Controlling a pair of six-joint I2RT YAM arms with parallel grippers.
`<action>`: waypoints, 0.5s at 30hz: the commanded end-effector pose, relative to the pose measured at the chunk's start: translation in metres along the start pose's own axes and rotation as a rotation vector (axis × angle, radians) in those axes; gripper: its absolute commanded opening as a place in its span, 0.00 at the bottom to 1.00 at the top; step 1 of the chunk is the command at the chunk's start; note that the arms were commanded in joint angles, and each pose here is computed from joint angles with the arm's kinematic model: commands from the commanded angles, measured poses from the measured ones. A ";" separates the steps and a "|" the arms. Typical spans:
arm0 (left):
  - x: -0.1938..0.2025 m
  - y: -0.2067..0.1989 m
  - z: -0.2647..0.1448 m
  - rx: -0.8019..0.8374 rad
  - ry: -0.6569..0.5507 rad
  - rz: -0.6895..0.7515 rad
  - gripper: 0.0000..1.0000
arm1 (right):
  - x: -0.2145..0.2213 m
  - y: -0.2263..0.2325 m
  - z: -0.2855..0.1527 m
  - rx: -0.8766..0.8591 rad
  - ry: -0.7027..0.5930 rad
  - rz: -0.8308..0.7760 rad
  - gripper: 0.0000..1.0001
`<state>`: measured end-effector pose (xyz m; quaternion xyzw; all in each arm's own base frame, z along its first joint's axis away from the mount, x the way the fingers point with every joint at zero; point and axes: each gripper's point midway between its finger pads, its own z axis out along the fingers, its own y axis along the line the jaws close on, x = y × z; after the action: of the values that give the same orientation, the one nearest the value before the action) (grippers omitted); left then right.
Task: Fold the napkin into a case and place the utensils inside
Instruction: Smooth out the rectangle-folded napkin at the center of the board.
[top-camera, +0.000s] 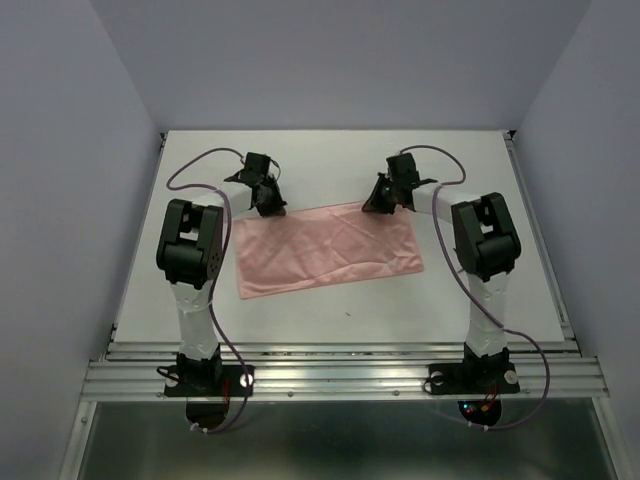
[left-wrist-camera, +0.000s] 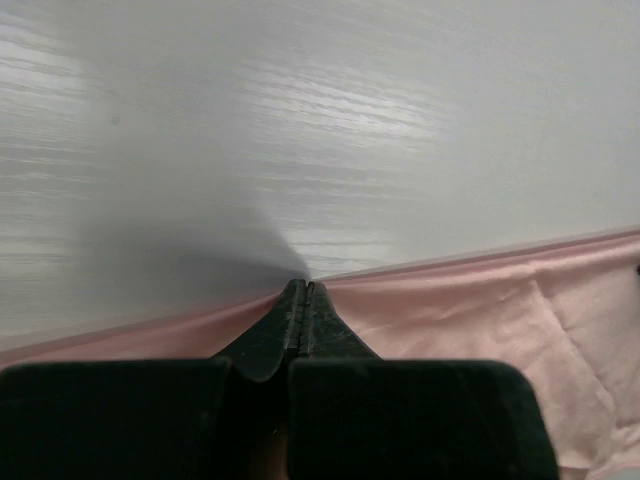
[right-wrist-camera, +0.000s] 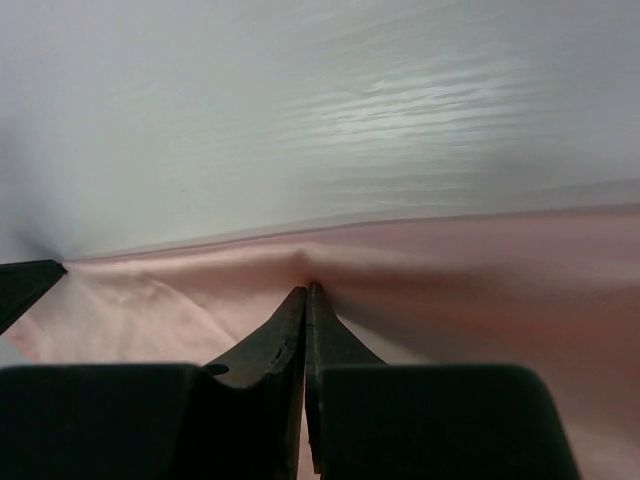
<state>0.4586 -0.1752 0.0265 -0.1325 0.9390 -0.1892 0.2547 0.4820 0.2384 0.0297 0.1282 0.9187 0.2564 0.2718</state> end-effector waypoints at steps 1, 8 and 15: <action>-0.029 0.024 -0.028 -0.093 -0.090 0.041 0.00 | -0.040 -0.030 -0.033 0.027 -0.085 0.037 0.06; -0.045 0.020 -0.043 -0.080 -0.127 0.060 0.00 | -0.066 -0.073 -0.059 0.060 -0.143 0.094 0.06; -0.052 0.017 -0.069 -0.094 -0.162 0.056 0.00 | -0.069 -0.072 -0.066 0.037 -0.144 0.083 0.06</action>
<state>0.4620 -0.1281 0.0471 -0.1388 0.9401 -0.1314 0.2823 0.4914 0.1154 0.0391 0.2193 0.9037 0.2190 0.2953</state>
